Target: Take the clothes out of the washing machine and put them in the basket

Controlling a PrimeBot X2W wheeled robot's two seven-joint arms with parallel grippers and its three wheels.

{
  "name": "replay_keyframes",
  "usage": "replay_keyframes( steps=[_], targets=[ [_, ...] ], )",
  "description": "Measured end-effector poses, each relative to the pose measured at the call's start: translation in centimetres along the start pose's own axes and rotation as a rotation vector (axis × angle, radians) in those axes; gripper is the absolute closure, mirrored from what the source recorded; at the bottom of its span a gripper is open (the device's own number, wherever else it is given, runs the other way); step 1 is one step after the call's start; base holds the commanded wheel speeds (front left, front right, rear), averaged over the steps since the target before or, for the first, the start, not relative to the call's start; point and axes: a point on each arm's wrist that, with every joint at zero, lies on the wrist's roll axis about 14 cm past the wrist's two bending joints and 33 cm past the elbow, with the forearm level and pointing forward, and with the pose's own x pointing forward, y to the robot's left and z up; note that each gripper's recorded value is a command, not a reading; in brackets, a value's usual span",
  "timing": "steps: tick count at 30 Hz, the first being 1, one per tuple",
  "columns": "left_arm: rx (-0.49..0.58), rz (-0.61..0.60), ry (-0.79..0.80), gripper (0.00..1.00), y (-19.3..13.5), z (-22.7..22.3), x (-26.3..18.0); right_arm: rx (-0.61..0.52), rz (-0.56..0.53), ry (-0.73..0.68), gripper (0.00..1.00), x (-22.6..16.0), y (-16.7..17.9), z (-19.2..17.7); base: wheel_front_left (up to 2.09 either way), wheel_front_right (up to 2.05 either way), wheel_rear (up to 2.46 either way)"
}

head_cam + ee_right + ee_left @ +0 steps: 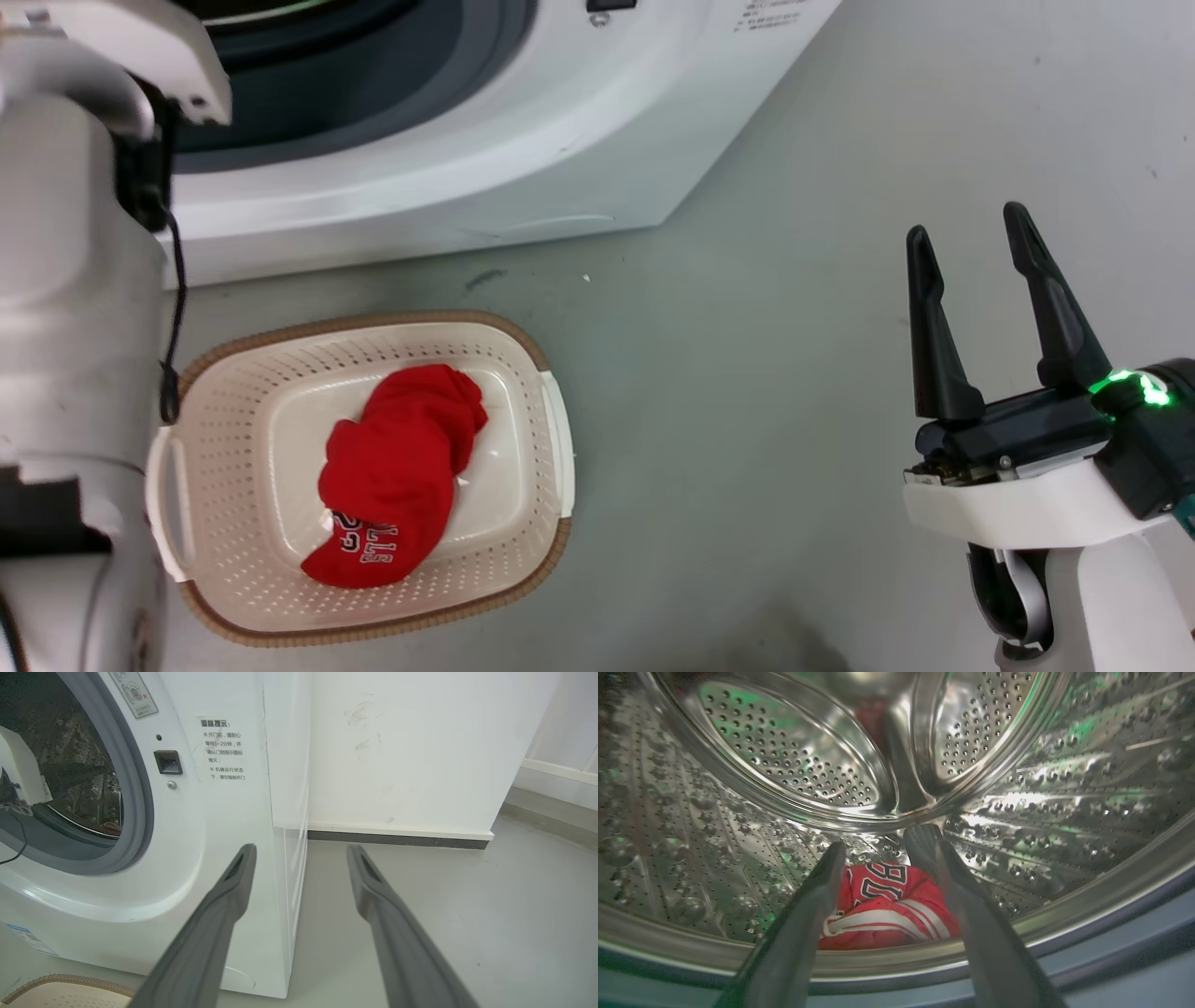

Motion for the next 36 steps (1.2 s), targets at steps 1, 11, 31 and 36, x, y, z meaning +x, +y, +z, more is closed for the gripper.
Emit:
replay_keyframes(
  steps=[1, 11, 31, 36],
  targets=[
    [0.007, -0.007, 0.025, 0.00, 0.0, -0.5, 0.7, 0.001, -0.004, 0.006, 0.00, 0.1, -0.1, -0.3, 0.00, 0.00, 0.00],
    [0.072, -0.024, 0.275, 0.00, 1.2, -4.2, 5.9, -0.008, -0.044, 0.050, 0.00, 0.8, -1.8, -2.6, 0.00, 0.00, 0.00],
    [0.064, -0.013, 0.771, 0.00, 2.2, -13.0, 8.4, -0.012, -0.081, 0.131, 0.00, 1.7, -3.5, -6.8, 0.00, 0.00, 0.00],
    [0.073, -0.016, 0.805, 0.00, 2.1, -14.2, 8.6, -0.002, -0.086, 0.138, 0.00, 1.8, -3.7, -7.4, 0.00, 0.00, 0.00]
  ],
)
